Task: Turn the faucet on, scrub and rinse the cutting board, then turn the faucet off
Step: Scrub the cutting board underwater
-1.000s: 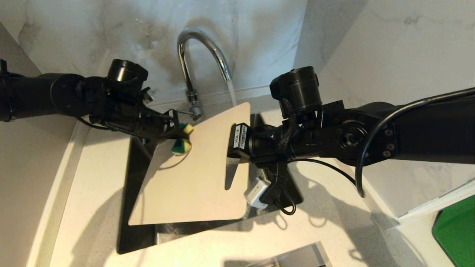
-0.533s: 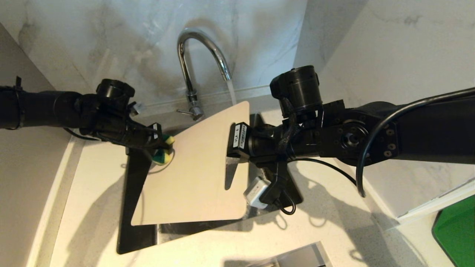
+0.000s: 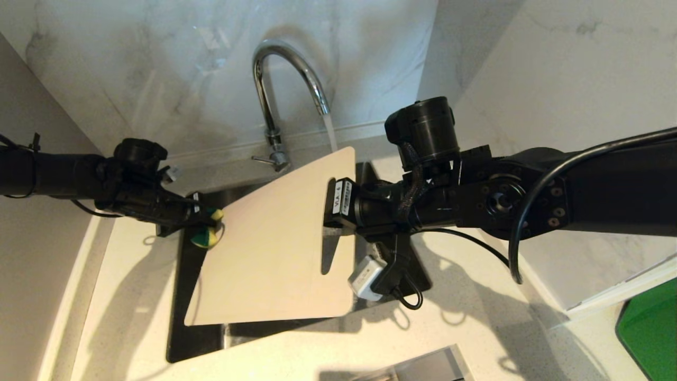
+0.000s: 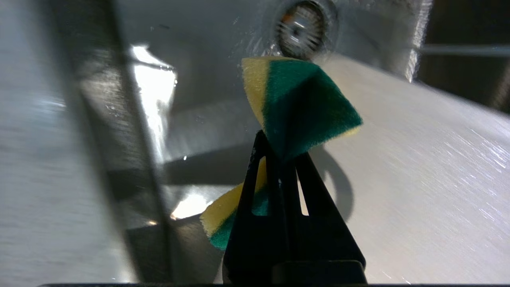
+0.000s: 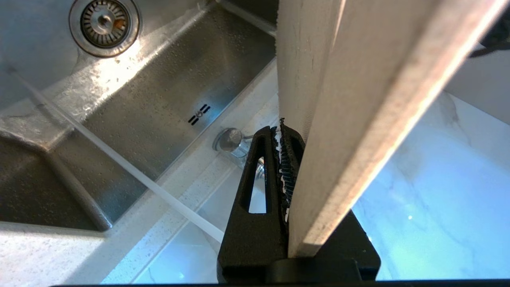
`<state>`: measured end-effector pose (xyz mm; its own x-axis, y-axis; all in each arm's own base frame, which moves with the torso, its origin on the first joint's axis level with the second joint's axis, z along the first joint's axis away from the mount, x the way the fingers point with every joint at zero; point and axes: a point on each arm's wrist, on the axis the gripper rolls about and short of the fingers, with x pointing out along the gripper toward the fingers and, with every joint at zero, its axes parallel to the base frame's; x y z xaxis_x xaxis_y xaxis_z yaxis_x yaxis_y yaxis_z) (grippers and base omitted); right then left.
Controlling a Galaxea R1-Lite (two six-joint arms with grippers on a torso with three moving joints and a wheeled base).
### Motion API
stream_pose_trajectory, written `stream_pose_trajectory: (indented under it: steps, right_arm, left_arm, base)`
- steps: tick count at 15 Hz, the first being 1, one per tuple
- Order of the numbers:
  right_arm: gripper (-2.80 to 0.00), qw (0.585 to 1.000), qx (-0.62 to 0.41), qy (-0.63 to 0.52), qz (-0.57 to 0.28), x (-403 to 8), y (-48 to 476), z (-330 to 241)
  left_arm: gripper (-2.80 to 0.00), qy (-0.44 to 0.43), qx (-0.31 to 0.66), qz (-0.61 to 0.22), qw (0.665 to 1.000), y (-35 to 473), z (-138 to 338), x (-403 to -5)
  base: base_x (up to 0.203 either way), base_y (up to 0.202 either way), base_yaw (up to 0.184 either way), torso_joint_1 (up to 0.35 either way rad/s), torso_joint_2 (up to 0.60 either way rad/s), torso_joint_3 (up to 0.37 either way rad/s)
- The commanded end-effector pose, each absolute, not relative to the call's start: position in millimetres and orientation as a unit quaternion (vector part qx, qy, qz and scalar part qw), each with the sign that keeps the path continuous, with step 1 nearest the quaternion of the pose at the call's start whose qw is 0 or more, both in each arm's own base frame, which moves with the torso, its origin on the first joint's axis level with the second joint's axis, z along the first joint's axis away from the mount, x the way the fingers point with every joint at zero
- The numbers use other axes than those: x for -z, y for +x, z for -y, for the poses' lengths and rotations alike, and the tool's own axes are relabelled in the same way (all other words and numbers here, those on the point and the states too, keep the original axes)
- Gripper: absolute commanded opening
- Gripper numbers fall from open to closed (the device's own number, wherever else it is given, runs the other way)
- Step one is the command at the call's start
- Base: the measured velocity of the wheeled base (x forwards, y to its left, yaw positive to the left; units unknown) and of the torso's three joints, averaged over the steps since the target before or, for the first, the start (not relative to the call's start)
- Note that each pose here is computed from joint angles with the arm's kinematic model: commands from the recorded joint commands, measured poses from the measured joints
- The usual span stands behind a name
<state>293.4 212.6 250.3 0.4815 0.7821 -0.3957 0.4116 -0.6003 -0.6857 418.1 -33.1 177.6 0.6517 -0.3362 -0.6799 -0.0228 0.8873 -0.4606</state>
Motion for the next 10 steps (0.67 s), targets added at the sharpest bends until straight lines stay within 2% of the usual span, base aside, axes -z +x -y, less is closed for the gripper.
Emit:
stream_pose_trajectory:
  steps: [1,6,10]
  right_arm:
    - [-2.80,0.254,-0.355,-0.822,0.366,-250,293,-213]
    - [-2.80,0.254,-0.354,-0.822,0.367,-251,293,-212]
    - [-2.80,0.264,-0.355,-0.820,0.363,-252,293,-213]
  left_arm:
    - [-2.80,-0.233,0.084,-0.395,0.885,421,23,-181]
    - [-2.80,-0.273,0.132,-0.309,0.901,376,44,-278]
    - [-2.80,-0.293,0.203,-0.308,0.882,316,92,-337]
  base:
    - [0.000,0.000,0.000,0.000,0.00,0.000]
    - [0.000,0.000,0.000,0.000,0.00,0.000]
    - [0.000,0.000,0.000,0.000,0.00,0.000]
